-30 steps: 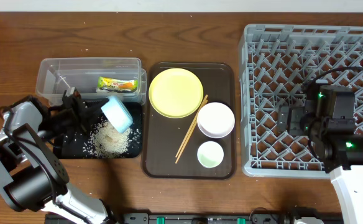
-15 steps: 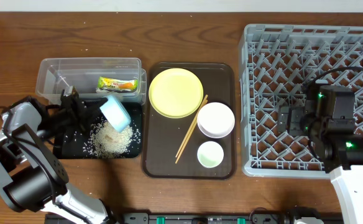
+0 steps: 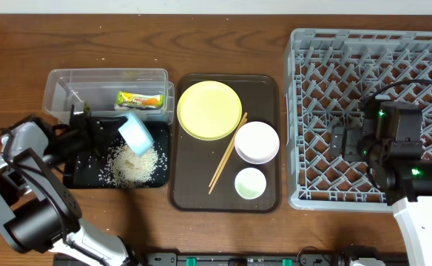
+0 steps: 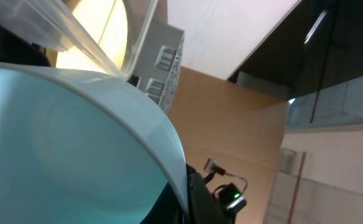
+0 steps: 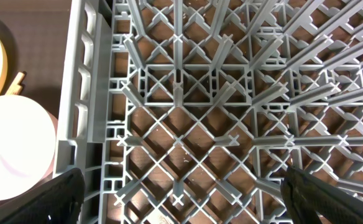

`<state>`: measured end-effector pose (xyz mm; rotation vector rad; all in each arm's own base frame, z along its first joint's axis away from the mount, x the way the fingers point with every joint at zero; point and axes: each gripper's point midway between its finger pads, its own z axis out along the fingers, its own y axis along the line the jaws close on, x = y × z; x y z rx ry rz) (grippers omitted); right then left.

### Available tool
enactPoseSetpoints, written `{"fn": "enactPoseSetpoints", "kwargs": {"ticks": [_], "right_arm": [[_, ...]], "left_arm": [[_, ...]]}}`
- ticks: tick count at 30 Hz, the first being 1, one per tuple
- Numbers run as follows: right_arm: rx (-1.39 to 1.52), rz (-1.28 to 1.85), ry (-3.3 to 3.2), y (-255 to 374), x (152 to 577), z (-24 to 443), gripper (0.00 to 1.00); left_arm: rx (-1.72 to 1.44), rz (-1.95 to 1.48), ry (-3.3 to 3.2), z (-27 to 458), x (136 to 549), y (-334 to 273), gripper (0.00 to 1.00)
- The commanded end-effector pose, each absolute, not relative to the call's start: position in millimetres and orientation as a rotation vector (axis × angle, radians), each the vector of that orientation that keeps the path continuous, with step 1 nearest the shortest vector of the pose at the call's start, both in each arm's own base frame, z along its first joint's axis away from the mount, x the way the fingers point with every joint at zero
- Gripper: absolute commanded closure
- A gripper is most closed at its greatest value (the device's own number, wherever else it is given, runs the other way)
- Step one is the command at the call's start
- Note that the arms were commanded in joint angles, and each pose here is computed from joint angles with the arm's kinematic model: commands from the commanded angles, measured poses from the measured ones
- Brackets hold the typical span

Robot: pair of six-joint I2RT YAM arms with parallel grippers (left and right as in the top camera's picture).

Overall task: Sort waste into correct bins and load items into the dishwasher rack
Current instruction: 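Return the empty blue bowl to the brown tray with the left gripper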

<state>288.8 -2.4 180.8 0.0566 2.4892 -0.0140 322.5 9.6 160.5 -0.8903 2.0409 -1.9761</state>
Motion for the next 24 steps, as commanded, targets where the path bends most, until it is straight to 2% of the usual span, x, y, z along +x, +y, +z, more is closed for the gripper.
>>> {"fn": "enactPoseSetpoints", "kwargs": {"ticks": [1,9,16,20,24], "right_arm": [[0.067,-0.012,2.468,-3.9,291.3,188.9,0.01],[0.066,-0.011,2.468,-3.9,291.4,188.9,0.01],[0.067,-0.011,2.468,-3.9,291.3,189.0,0.01],[0.066,-0.011,2.468,-3.9,291.3,188.9,0.01],[0.066,-0.011,2.471,-3.9,290.7,188.5,0.01]], "left_arm": [[-0.683,-1.854,2.16,174.8,313.5,-8.4,0.94],[-0.339,-1.441,2.56,176.6,287.1,-60.2,0.94],[-0.065,-0.92,2.799,148.3,289.6,-107.4,0.94],[0.174,-0.725,2.876,127.5,280.9,-139.9,0.94],[0.243,-0.557,2.967,102.3,270.2,-160.4,0.94]]}}
